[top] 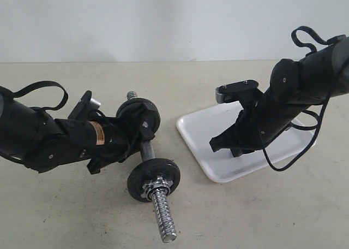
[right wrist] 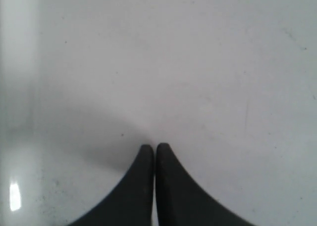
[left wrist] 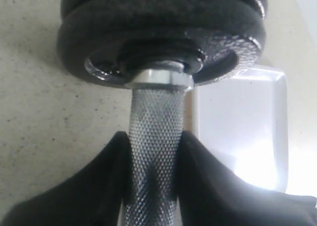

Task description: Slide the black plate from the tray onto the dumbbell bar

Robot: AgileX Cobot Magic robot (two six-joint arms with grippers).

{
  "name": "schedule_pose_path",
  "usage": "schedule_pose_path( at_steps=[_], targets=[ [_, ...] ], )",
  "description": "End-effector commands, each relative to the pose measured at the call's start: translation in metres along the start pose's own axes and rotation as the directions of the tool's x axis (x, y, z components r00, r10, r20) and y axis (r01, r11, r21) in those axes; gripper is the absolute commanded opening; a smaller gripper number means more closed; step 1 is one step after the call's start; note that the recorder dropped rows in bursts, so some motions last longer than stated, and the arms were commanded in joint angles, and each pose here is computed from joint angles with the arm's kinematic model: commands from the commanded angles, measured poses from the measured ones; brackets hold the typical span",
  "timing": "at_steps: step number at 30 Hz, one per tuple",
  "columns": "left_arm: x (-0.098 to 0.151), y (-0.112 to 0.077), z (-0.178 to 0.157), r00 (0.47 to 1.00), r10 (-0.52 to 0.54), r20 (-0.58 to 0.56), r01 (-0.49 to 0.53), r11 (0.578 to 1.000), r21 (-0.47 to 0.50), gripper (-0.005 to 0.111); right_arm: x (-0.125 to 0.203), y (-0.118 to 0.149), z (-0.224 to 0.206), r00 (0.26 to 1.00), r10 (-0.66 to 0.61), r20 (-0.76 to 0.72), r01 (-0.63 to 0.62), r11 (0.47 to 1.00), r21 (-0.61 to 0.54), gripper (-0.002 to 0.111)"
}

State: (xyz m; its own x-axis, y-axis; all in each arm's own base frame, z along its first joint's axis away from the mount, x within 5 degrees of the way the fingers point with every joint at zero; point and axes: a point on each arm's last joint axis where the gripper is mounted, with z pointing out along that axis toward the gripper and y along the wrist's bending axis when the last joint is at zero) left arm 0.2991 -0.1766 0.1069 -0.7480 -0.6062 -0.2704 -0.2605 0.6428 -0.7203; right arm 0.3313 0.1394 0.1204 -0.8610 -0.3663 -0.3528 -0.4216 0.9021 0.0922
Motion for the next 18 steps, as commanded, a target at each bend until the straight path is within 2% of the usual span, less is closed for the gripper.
schedule_pose_path(
  at_steps=[1,11,18],
  targets=[
    [-0.0052,-0.0067,-0.0015,0.997,-0.07,0.029,0.068,0.996,0.055,0.004,0.0053,-0.0012,0.0051,1.0,-0.013,-0.023,0.014,1.0,0.004,0.0],
    [-0.0047,-0.0071,-0.0007,0.998,-0.058,0.026,0.056,0.996,0.068,0.004,0.0052,-0.0012,0.0051,1.0,-0.013,-0.022,0.014,1.0,0.004,0.0],
    [-0.0004,0.001,0.0069,0.999,-0.04,0.005,0.039,0.998,0.048,0.004,0.0047,-0.0014,0.0051,1.0,-0.017,-0.016,0.017,1.0,0.006,0.0]
  ],
)
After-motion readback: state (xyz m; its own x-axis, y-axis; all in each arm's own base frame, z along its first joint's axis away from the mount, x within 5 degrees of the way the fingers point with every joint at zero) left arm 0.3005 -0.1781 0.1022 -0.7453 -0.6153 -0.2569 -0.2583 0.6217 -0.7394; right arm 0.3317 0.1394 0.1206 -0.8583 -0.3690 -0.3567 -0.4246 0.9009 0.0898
